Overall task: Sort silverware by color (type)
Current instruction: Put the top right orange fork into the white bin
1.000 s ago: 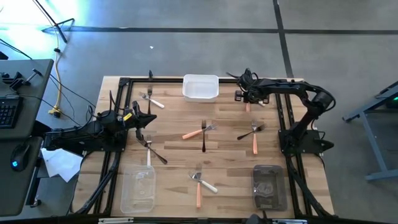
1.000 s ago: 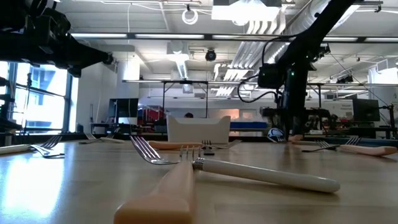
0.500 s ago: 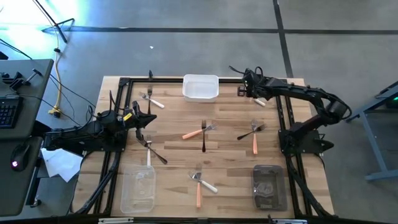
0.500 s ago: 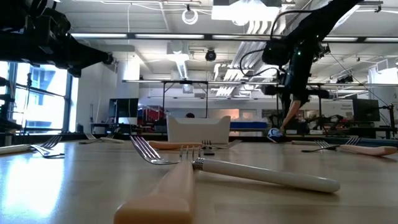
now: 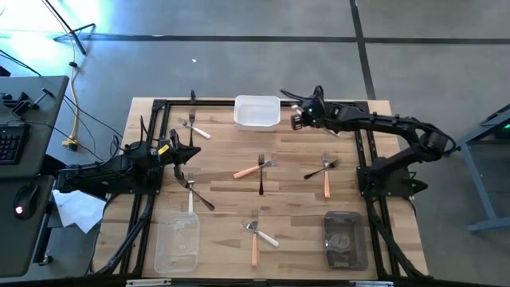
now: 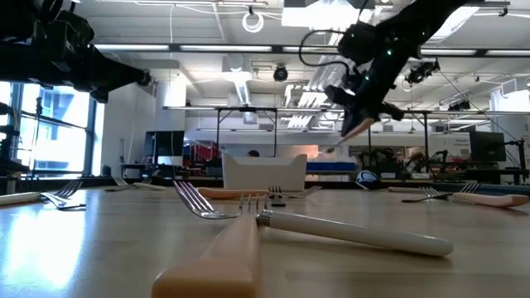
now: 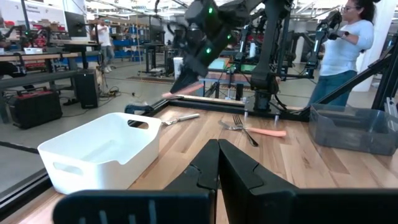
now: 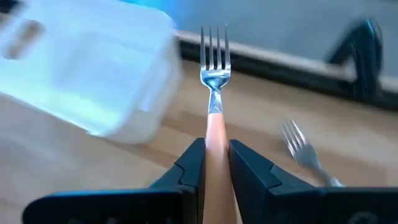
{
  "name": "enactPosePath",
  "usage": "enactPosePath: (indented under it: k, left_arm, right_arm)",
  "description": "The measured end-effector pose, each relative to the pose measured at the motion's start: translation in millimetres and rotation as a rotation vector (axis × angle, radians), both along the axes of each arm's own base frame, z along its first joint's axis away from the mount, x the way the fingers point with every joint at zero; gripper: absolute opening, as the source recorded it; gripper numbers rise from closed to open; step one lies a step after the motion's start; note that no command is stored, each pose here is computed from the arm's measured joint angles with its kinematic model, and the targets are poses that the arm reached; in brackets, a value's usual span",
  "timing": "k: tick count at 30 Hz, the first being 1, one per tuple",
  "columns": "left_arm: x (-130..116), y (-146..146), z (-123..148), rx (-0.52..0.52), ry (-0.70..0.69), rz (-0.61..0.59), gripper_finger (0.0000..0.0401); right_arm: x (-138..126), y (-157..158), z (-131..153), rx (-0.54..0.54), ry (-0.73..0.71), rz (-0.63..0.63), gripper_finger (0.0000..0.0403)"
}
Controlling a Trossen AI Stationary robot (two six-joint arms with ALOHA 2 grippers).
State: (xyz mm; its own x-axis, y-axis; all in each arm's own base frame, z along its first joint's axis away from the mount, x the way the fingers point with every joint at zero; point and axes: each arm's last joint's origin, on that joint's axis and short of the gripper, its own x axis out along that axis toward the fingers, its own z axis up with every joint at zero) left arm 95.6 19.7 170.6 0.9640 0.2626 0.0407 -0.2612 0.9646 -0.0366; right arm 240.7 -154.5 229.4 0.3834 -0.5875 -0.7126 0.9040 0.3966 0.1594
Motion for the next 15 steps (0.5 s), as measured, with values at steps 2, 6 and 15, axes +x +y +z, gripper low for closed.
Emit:
enactPosePath:
  k: [2, 6, 15]
  left_arm:
    - [0, 0, 0, 0.0, 0.0, 0.0, 0.0]
    - [0, 0, 0, 0.0, 0.0, 0.0, 0.0]
    - [0, 0, 0, 0.0, 0.0, 0.0, 0.0]
  right_arm:
    - [10, -1, 15, -0.059, -0.022, 0.052, 0.005]
    - [35, -3, 44, -0.169, -0.004, 0.219, 0.005]
    - [111, -37, 44, -0.184, 0.081, 0.582, 0.005]
